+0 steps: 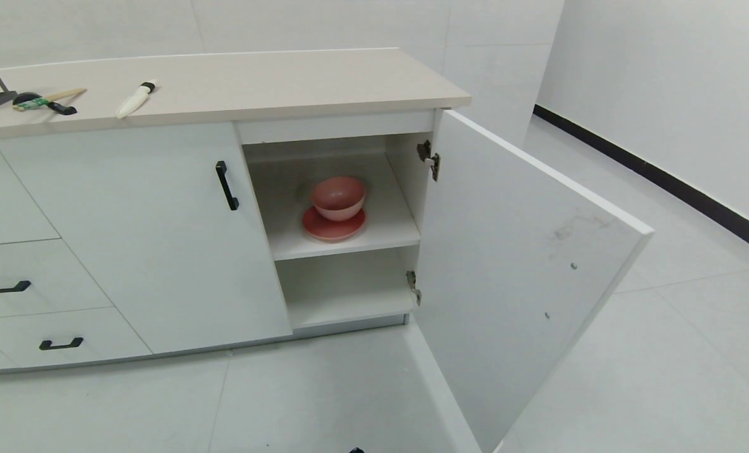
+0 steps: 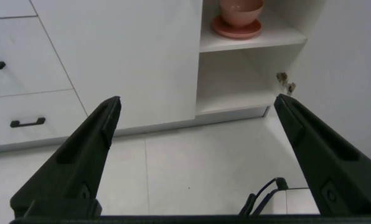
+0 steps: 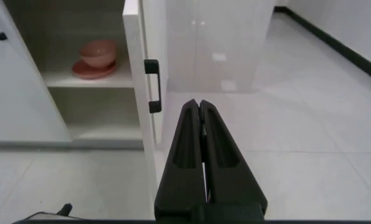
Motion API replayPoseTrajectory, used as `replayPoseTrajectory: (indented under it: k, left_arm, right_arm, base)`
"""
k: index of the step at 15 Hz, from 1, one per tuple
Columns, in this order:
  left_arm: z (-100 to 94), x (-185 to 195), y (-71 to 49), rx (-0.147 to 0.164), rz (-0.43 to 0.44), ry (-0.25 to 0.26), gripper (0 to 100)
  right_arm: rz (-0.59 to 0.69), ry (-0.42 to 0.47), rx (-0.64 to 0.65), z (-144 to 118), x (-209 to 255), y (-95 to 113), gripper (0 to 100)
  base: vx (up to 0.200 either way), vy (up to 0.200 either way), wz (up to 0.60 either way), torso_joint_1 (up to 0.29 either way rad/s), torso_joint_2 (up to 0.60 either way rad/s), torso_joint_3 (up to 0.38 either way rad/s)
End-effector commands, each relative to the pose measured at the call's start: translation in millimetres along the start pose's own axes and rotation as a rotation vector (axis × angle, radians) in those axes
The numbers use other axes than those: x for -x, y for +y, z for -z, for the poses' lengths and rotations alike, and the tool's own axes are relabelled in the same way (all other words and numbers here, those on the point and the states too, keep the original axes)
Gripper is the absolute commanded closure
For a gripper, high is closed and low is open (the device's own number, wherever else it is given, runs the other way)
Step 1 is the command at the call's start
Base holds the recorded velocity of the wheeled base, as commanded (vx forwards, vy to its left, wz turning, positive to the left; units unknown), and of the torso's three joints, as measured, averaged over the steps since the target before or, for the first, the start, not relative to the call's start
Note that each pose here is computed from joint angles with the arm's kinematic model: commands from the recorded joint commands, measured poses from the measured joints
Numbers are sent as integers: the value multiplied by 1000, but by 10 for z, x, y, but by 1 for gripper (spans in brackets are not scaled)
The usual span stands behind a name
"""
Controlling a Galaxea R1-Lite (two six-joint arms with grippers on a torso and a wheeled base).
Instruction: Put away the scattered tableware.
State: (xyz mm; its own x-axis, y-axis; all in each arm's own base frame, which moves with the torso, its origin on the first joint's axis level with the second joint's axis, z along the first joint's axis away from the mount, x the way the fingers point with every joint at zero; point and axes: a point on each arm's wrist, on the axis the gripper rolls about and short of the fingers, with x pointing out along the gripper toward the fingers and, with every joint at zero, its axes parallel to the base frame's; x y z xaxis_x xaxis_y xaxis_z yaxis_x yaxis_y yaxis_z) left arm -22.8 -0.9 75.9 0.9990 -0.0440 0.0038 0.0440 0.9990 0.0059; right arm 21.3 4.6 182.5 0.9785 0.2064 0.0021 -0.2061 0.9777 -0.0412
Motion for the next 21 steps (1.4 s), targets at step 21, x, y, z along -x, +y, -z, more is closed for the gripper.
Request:
replayPoseTrajectory:
  k: [21]
  left_arm:
    - [-1,0,0,1,-3,-1,0]
  right_arm:
    - [-295,149,34,259,-1866,-84,100]
  base:
    - [0,0,0,0,0,0]
